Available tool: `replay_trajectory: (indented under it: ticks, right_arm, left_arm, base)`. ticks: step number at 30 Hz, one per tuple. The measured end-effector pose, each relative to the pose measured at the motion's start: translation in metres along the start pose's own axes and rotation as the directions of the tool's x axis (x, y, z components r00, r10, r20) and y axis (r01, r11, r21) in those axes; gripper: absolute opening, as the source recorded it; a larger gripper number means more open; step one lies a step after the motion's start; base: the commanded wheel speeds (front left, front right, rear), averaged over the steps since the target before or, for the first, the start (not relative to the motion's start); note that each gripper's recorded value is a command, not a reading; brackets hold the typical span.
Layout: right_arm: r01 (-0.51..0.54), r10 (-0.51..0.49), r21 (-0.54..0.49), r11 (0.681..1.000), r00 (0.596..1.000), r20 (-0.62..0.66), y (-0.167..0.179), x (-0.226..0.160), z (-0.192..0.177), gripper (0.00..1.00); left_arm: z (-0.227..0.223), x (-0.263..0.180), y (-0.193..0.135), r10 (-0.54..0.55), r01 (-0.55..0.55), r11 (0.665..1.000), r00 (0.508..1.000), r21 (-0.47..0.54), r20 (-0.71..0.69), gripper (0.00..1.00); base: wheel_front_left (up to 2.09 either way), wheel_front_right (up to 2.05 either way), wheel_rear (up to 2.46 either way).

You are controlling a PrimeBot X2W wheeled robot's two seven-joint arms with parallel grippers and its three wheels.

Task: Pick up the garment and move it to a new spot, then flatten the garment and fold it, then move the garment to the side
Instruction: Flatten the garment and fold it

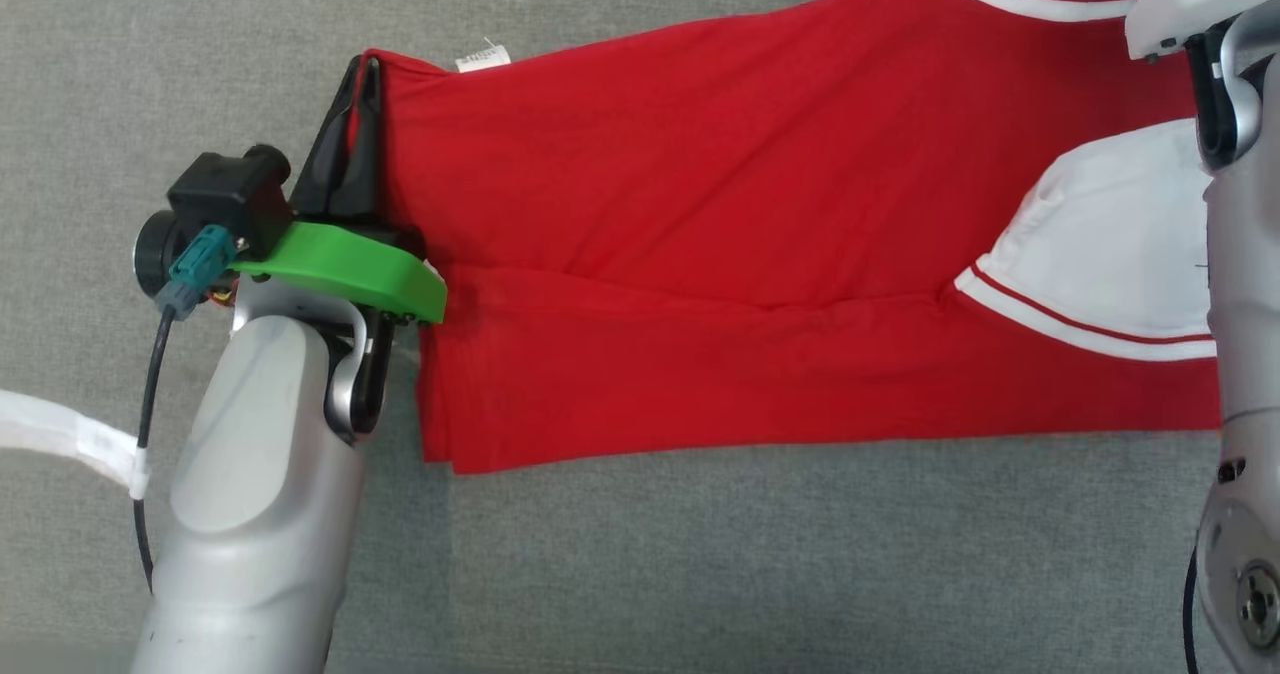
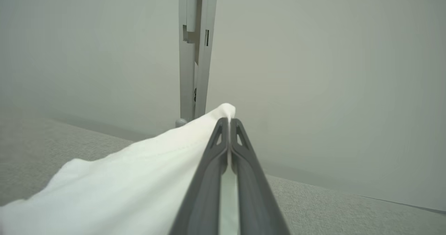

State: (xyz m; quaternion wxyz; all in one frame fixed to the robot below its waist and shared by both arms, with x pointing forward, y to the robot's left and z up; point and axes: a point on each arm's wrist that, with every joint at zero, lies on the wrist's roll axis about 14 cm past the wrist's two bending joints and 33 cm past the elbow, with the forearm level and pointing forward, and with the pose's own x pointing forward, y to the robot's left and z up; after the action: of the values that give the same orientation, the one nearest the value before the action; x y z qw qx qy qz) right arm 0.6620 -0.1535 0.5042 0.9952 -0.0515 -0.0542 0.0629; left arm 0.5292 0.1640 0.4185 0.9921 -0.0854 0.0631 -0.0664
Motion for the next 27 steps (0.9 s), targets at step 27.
replay_trajectory:
  ticks: [27]
  right_arm:
    - [0.177,-0.142,0.126,0.976,0.959,-0.244,-0.036,-0.210,-0.056,0.16]
  left_arm:
    - [-0.041,-0.118,-0.024,0.042,-0.055,0.993,0.992,-0.108,-0.119,0.37]
  base:
    - [0.00,0.00,0.00]
